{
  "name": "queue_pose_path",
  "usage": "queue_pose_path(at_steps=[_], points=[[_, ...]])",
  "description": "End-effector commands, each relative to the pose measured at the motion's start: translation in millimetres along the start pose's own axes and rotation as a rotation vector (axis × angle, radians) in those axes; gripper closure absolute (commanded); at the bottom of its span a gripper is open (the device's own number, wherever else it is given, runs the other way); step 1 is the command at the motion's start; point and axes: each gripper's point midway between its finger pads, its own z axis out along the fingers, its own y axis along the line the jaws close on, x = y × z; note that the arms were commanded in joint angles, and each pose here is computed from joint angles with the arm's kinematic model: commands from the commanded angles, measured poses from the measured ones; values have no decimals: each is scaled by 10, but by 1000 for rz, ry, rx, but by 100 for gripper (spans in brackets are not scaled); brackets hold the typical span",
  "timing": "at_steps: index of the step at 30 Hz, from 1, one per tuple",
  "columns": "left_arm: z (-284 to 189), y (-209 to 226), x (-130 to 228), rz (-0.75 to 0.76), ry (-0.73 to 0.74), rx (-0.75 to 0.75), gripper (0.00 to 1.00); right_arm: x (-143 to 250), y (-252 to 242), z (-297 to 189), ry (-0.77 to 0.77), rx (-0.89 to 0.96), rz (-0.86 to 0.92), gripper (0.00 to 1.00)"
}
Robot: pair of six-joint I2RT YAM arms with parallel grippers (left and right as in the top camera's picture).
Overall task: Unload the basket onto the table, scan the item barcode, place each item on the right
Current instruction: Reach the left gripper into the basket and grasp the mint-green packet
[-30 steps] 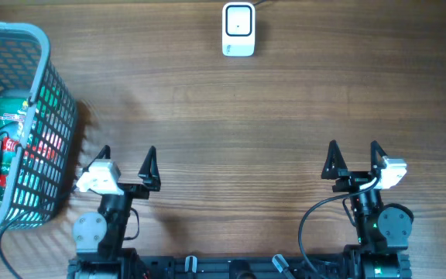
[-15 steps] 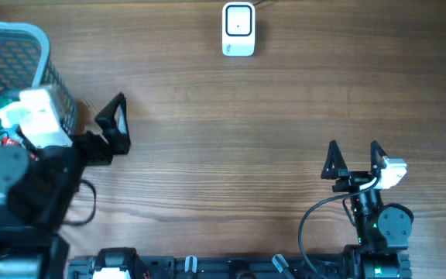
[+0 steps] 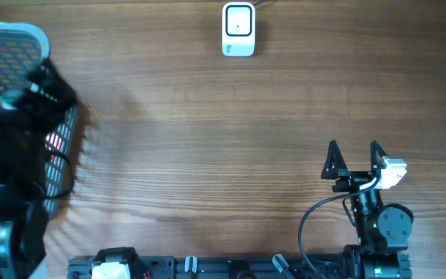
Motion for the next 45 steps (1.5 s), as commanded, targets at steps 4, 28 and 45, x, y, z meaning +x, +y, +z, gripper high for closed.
queue_pose_path(at_steps=[4, 28, 45], points=[[271, 1104, -271, -312, -42, -433, 0, -21, -9, -4, -11, 8, -10, 0], [1493, 3198, 1799, -628, 696, -1163, 0, -21, -9, -4, -11, 8, -9, 0], [1431, 3403, 2811, -636, 777, -1223, 96, -21, -9, -4, -11, 8, -10, 0]])
